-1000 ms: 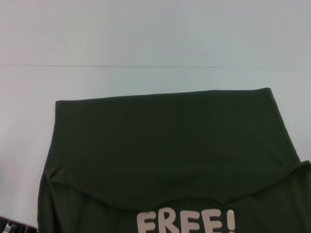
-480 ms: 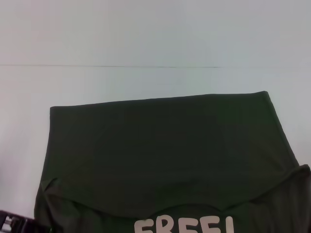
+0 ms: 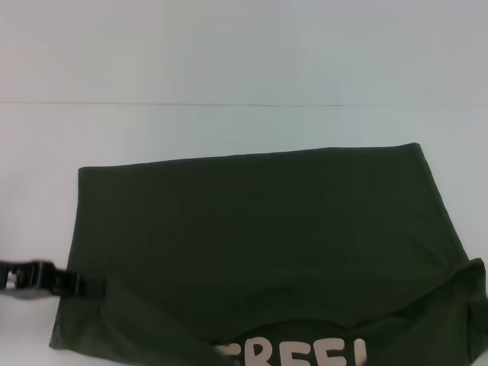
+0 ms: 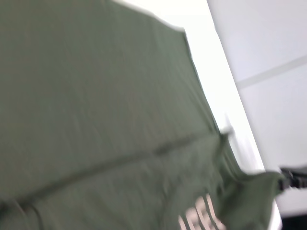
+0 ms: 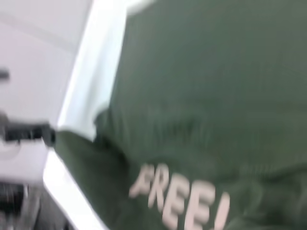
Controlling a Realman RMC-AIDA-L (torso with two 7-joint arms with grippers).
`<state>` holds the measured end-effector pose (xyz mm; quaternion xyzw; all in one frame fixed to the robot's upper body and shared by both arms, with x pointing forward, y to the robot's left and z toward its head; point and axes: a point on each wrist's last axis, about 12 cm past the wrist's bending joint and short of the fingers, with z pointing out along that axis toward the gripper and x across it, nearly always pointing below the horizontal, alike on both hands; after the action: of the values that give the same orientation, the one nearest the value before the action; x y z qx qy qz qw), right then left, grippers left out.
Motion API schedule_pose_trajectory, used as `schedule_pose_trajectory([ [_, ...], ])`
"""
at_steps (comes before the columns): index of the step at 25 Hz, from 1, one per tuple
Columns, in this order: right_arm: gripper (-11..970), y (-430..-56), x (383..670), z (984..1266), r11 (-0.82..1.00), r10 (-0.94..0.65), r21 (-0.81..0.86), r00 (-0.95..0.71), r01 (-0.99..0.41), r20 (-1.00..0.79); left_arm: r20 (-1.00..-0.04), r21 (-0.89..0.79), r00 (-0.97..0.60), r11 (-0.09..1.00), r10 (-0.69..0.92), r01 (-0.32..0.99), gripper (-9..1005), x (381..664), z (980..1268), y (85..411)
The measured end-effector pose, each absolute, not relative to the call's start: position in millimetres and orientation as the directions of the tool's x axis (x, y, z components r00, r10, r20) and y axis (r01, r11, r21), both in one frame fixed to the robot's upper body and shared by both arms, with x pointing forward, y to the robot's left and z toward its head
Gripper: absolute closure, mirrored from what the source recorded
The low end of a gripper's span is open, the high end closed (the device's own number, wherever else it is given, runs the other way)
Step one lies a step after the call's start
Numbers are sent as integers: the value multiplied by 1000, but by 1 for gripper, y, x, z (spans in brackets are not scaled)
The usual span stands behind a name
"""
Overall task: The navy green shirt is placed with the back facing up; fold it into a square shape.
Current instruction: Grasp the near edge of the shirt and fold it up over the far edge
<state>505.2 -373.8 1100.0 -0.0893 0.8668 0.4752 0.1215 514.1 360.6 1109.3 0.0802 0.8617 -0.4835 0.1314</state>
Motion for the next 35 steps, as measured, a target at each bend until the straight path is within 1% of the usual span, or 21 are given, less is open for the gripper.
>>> schedule_pose_trajectory([
  [5,923,-381,518,1097,562,132,800,-932,-209,-337,-337,-807,-935,546,-112,226,957,525,1110,368],
  [10,922,-377,534,1095,561,248,809,-897,-175,-366,-369,-799,-898,575,-239,176,957,539,1108,373],
  [15,922,-370,555,1093,570,367,806,-829,-159,-423,-392,-793,-865,592,-312,146,958,549,1103,372],
  [18,922,-363,565,1088,595,395,791,-804,-144,-444,-401,-787,-854,601,-330,138,958,553,1100,371],
  [21,921,-356,572,1083,622,417,772,-781,-127,-465,-424,-777,-822,618,-380,115,958,560,1094,368],
  [26,921,-348,584,1082,626,482,770,-716,-123,-506,-476,-758,-775,641,-415,122,958,570,1090,361],
  [30,921,-348,589,1084,618,512,777,-688,-121,-515,-504,-745,-755,653,-420,135,958,578,1091,356],
  [31,921,-349,590,1085,616,521,778,-679,-119,-517,-526,-732,-743,665,-414,147,958,585,1095,353],
  [35,920,-346,597,1088,617,539,778,-657,-118,-527,-552,-713,-725,685,-413,152,958,594,1098,351],
])
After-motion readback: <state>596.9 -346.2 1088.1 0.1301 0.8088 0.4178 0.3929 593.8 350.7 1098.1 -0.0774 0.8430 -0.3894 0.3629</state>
